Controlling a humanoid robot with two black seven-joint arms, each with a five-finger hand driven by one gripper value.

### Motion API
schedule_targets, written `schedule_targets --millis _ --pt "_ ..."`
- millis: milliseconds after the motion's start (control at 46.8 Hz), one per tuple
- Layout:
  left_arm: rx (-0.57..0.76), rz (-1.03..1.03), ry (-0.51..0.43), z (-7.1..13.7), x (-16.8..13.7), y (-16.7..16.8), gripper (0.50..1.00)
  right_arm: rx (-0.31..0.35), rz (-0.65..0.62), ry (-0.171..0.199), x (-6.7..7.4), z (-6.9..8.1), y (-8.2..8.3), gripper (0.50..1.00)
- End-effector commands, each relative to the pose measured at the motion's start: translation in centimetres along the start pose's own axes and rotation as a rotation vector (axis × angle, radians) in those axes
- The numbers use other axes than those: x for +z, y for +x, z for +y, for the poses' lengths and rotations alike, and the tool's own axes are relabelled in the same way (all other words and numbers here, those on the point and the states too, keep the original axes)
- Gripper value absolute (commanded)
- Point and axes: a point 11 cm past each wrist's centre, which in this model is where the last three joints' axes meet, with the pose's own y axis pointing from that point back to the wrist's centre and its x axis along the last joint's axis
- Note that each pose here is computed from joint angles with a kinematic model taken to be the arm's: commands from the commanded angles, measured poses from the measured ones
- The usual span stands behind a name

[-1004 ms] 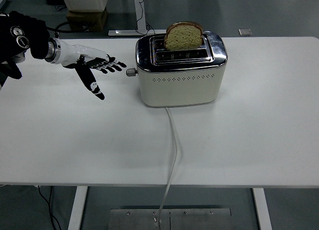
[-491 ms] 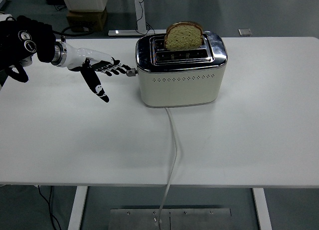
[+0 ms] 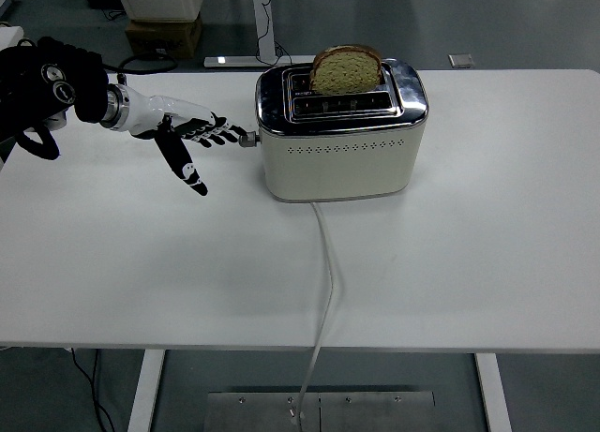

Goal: Press down toaster

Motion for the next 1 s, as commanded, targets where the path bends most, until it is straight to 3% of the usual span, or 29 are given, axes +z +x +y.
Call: schedule_targets --millis 0,983 --pt "0.0 0.003 0.001 -0.1 -0.1 -0.1 1.0 0.0 0.0 0.0 0.0 0.0 0.0 1.0" --pt "-0.011 0.054 0.022 -2.1 -2.2 -2.2 1.0 0.0 0.0 -0.001 0.1 0.0 0.0 1.0"
